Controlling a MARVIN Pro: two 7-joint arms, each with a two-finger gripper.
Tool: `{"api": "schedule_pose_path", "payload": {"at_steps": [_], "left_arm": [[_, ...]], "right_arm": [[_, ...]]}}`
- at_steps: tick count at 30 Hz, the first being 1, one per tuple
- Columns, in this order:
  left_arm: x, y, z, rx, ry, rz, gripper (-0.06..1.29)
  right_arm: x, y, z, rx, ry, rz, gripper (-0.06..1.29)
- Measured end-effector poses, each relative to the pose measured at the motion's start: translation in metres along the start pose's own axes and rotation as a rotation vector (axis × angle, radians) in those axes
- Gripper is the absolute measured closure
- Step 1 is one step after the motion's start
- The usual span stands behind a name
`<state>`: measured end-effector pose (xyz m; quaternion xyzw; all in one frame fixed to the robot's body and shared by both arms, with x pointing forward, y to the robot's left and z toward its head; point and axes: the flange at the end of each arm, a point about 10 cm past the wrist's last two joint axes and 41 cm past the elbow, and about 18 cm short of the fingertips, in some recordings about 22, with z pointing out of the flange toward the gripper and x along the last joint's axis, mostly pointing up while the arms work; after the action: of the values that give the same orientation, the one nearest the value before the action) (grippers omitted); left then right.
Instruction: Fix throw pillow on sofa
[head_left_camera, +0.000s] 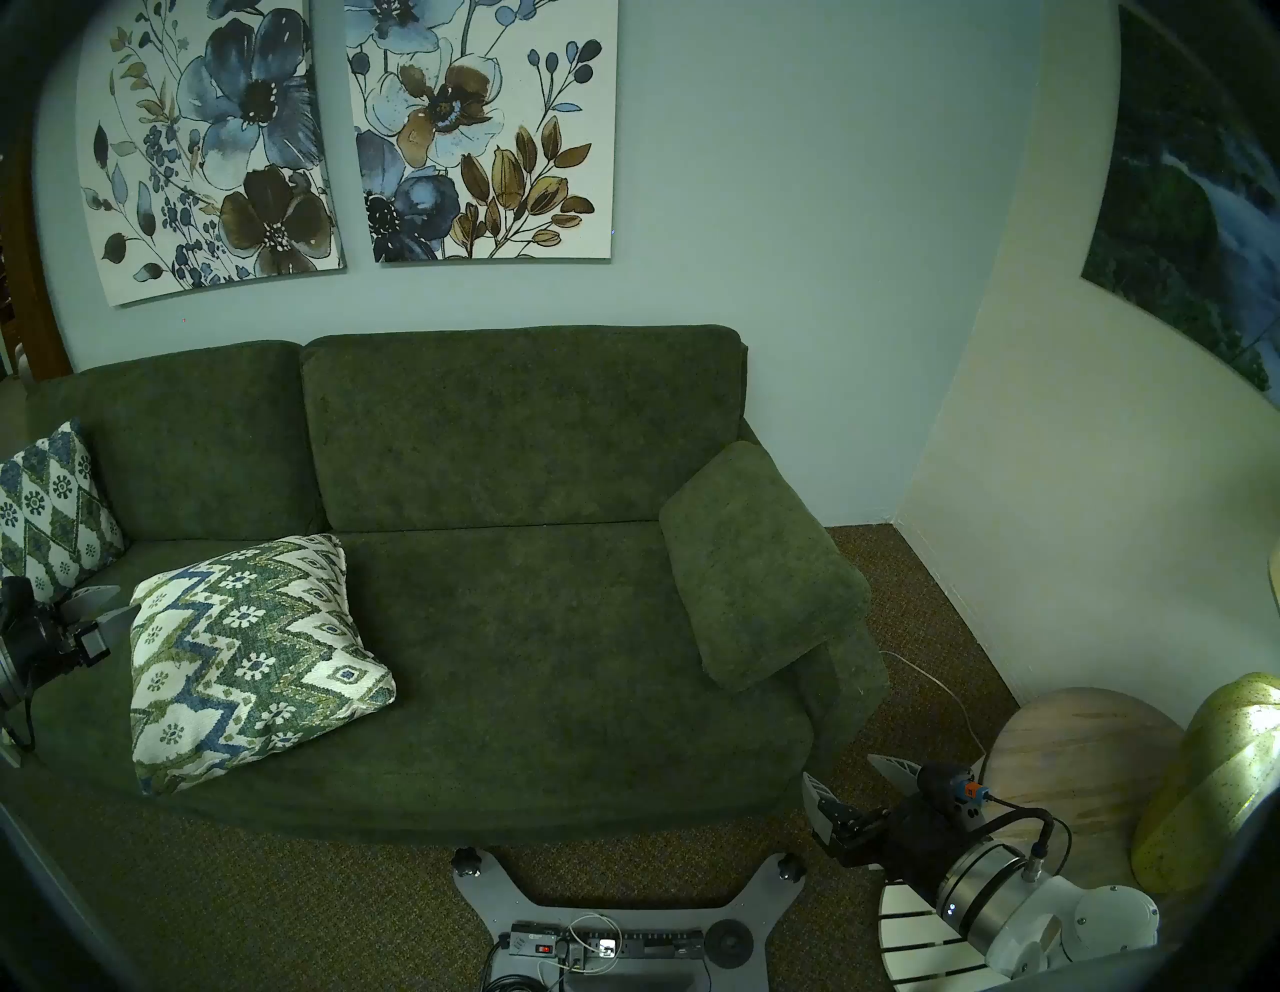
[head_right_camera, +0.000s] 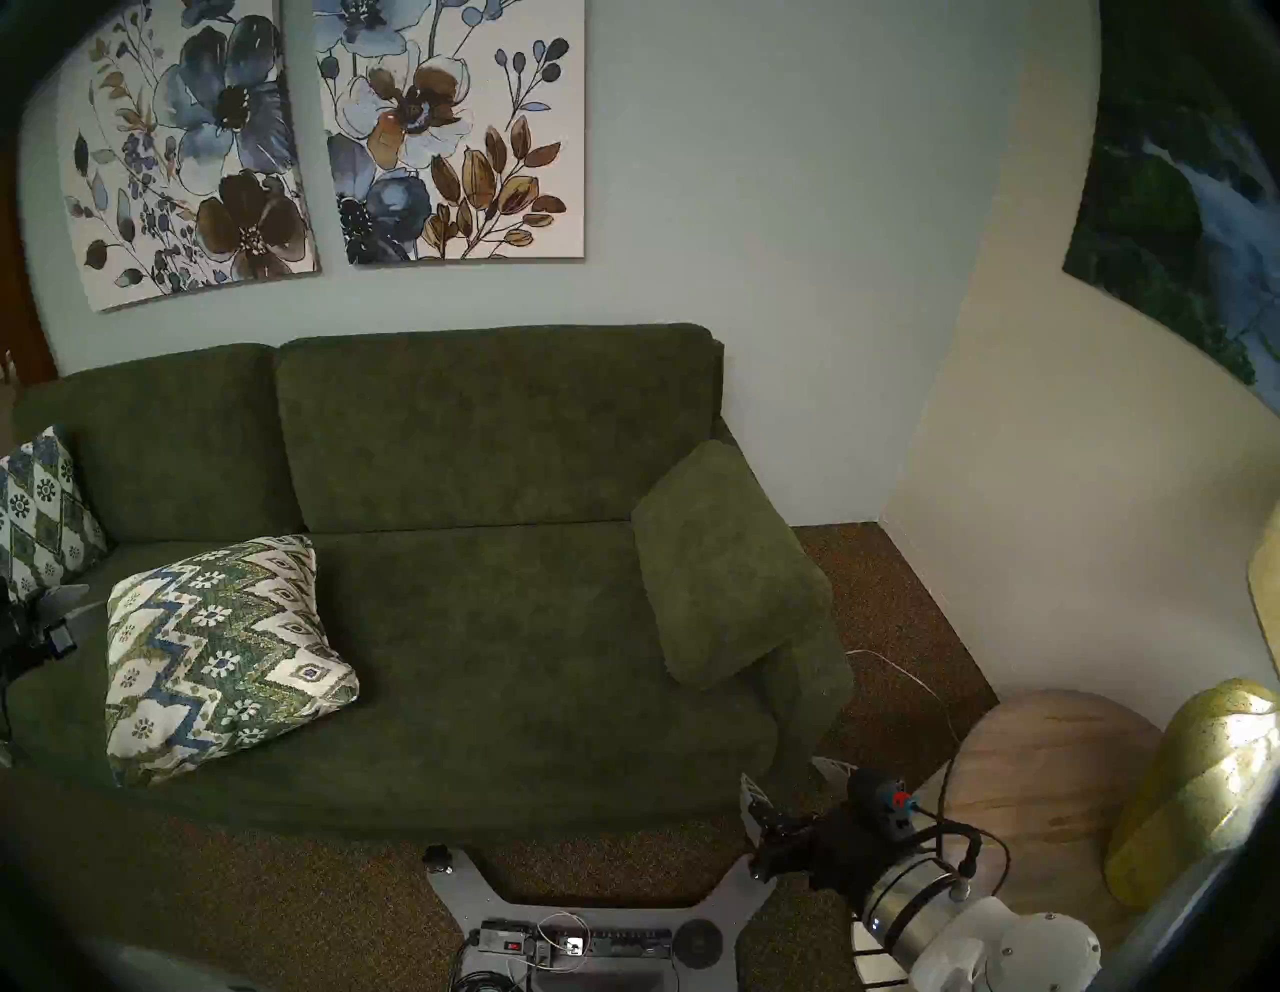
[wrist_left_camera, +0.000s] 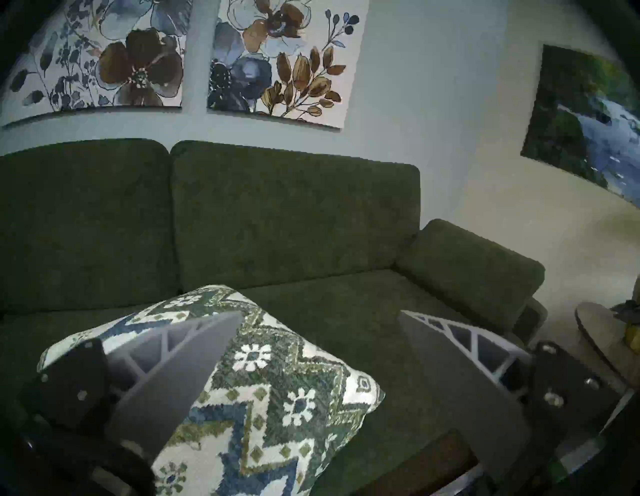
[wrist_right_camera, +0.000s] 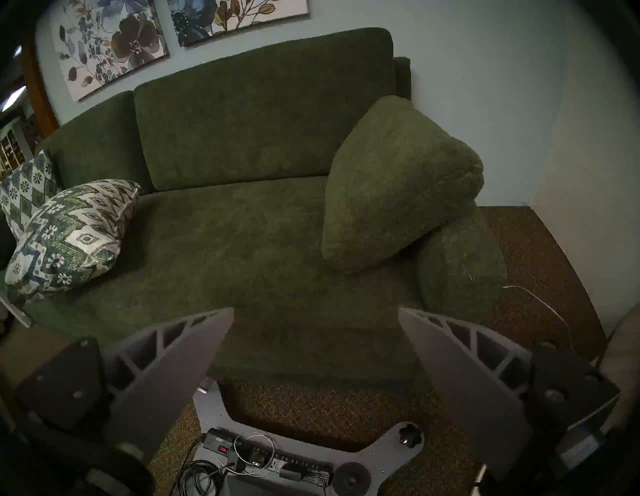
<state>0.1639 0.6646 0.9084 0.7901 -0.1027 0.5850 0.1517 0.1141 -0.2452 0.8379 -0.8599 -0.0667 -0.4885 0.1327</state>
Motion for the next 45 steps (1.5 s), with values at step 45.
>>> {"api": "schedule_pose_path", "payload": {"at_steps": [45], "left_arm": [[-0.12, -0.053, -0.013, 0.299, -0.348, -0.016, 0.0]], "right_arm": [[0.0, 0.0, 0.0, 0.0, 0.002, 0.0, -0.01]]}}
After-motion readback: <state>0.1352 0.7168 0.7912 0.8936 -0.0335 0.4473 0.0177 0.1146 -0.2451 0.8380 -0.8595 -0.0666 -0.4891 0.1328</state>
